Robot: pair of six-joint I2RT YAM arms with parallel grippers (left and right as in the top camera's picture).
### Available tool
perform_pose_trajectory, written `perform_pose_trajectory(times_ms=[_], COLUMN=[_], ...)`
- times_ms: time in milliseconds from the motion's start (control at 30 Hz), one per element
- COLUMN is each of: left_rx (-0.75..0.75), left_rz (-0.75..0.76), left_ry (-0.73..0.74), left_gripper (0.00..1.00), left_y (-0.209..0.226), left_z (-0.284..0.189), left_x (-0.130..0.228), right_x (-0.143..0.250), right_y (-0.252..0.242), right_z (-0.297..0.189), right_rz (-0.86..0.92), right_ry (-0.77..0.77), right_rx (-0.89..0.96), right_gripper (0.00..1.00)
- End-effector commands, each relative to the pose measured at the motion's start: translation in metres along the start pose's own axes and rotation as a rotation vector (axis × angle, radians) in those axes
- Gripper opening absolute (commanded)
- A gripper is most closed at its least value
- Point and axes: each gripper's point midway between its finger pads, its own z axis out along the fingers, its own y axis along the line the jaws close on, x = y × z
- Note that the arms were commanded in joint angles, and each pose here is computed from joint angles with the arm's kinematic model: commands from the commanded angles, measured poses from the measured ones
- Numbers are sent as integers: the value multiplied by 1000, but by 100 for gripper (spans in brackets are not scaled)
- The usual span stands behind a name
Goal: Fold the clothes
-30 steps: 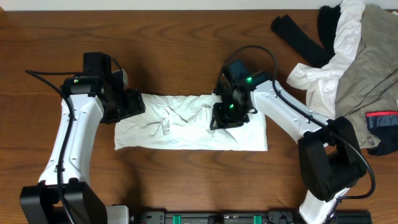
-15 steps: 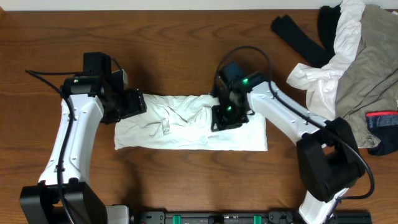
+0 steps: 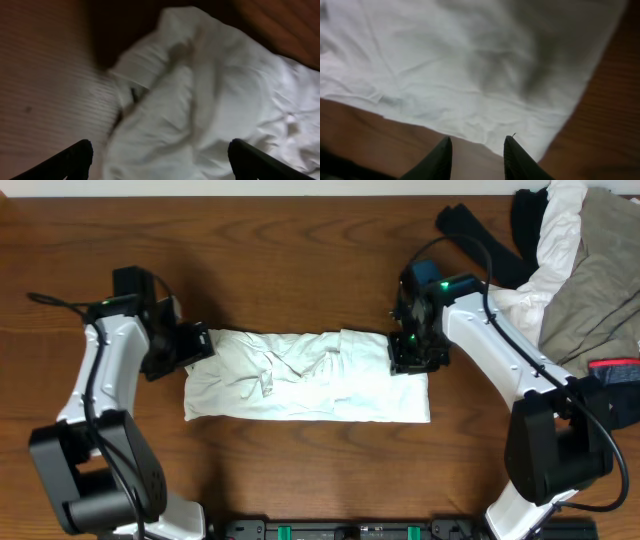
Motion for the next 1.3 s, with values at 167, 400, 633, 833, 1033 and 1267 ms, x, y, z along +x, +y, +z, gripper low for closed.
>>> perform_pose_trajectory(times_ms=[167,400,633,833,1033,1267], left_rx=[44,94,90,89,91,-39], left_rz=[125,139,112,109,95,90], left_ry=[36,152,245,255,131,13], left_gripper=[94,94,93,84,85,89], left_y=[1,0,6,6,4,24], left_z=[33,66,85,83,52,23], left_x=[-6,10,27,29,1,-18], right_x=[-10,-10,-11,-11,-10,-12], right_y=[-3,-4,-3,-3,-4,-4], right_z=[-11,-11,-11,-11,-11,-11], right_rz=[-30,-39,-39,-39,-38,-39], right_ry=[-58,-60,-62,-63,-60,-67], right_rx=[28,31,30,30,32,30], right_gripper=[33,33,34,34,34,35])
